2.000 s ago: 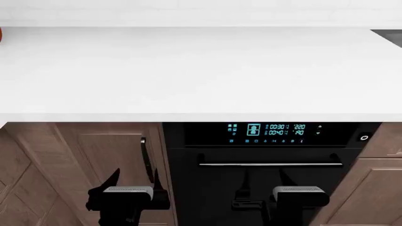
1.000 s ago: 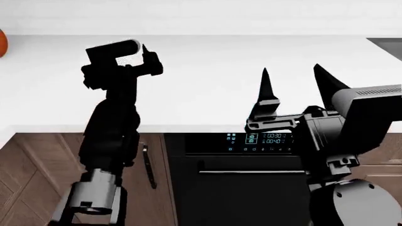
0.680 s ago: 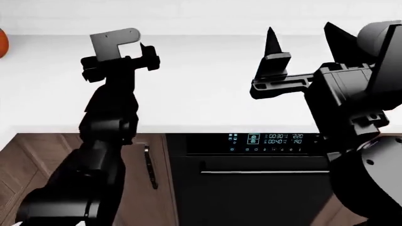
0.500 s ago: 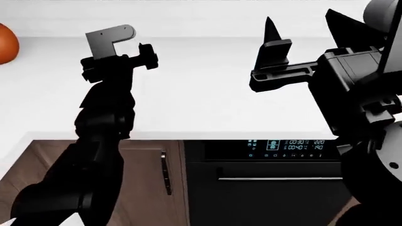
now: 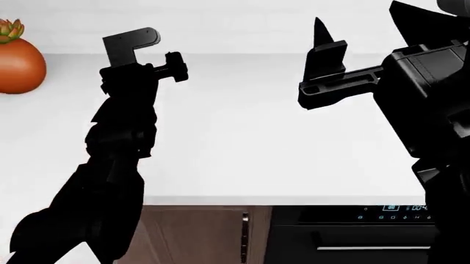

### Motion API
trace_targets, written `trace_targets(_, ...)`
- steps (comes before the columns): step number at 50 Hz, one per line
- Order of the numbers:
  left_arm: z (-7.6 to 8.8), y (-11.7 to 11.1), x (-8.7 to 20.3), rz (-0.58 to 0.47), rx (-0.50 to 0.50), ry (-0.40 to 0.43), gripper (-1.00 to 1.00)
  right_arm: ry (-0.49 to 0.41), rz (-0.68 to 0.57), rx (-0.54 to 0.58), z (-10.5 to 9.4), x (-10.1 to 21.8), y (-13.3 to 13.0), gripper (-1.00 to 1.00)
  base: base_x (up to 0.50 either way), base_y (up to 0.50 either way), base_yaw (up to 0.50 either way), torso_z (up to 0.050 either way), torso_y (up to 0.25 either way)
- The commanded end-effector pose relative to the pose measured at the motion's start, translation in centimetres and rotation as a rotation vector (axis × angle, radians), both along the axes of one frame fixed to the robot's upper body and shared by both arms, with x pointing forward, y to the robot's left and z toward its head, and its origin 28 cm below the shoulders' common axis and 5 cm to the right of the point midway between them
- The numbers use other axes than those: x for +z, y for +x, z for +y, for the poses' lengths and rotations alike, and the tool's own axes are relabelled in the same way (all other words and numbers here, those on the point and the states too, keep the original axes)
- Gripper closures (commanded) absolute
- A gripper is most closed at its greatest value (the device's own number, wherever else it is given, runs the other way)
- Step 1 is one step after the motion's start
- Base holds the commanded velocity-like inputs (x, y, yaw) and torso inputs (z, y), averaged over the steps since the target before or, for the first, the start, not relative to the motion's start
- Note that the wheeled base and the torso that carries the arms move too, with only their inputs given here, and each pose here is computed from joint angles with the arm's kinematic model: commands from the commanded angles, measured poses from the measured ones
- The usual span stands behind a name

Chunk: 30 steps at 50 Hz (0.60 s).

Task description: Pick the mug from the cabinet, place it under the coffee machine dispenser, and press the start button.

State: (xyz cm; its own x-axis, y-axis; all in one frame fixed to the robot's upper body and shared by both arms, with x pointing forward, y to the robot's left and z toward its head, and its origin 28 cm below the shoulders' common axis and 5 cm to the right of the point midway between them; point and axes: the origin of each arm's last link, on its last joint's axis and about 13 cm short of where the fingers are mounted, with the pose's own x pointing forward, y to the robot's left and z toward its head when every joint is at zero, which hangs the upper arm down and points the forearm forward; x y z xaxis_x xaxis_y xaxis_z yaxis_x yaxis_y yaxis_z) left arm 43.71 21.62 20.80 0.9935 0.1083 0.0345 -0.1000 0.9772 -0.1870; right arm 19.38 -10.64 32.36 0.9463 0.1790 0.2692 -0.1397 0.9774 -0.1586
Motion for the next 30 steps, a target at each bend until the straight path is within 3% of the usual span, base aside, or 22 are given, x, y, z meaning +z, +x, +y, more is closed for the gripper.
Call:
trace_targets(1,-0.04,-0.02,-0.04,0.015,-0.014,0.000,-1.00,-0.018,0.012,-0.005,-0.03,0.25,-0.19,-1.00,0.39,0.39,0.00,0.000,0.000)
trace_targets(30,-0.09,-0.03,-0.09,0.015,-0.033,-0.002,-1.00,-0.067,0.021,0.046,0.50,0.09,-0.25,-1.00,0.49,0.16,0.00,0.000,0.001)
